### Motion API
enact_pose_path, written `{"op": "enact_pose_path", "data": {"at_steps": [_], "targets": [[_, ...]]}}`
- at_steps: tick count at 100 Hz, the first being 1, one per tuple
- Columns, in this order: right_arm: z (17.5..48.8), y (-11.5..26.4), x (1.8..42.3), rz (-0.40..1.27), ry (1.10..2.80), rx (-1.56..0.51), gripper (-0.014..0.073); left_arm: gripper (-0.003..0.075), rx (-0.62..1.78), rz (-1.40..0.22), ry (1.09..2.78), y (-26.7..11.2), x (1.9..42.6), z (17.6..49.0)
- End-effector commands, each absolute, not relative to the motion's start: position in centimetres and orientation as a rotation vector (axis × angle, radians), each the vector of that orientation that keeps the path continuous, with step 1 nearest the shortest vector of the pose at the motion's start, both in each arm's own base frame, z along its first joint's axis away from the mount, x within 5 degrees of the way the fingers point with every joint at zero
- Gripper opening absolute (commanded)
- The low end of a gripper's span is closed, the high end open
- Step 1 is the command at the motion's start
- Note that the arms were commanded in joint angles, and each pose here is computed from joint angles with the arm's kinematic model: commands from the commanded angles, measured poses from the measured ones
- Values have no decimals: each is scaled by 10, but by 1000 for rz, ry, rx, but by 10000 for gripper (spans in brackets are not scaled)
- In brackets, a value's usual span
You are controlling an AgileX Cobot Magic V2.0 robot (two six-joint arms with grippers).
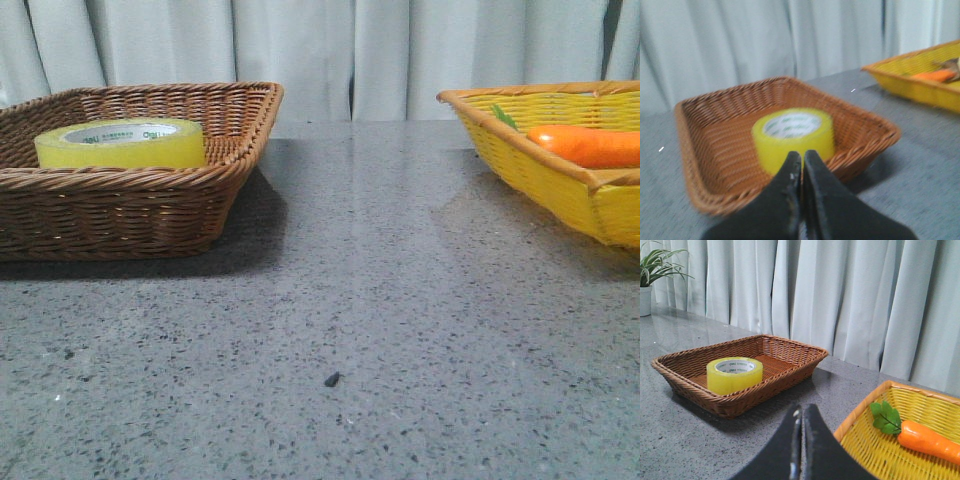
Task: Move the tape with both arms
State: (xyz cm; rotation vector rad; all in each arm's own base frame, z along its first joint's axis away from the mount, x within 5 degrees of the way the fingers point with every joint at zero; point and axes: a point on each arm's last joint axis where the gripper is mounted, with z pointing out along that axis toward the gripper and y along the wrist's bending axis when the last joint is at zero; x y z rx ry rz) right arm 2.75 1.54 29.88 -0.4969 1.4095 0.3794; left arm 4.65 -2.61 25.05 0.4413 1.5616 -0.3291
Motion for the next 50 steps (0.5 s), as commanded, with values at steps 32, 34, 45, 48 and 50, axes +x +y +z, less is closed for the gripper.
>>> {"op": "enact_pose_path", "data": {"at_steps": [32, 34, 45, 48, 50], "targets": [[313, 15, 26, 377, 1312, -483, -74, -21, 180, -127, 1599, -11, 53, 198], [313, 15, 26, 377, 1312, -483, -74, -21, 177, -123, 1604, -11, 53, 196], [313, 15, 26, 377, 1312, -483, -74, -21, 152, -128, 1723, -10, 52, 186], [313, 15, 26, 377, 1312, -483, -74, -21, 127, -146, 1725, -10, 52, 186], [313, 15, 26, 377, 1312, -483, -74, -21, 115, -153, 1727, -10, 52, 186]]}}
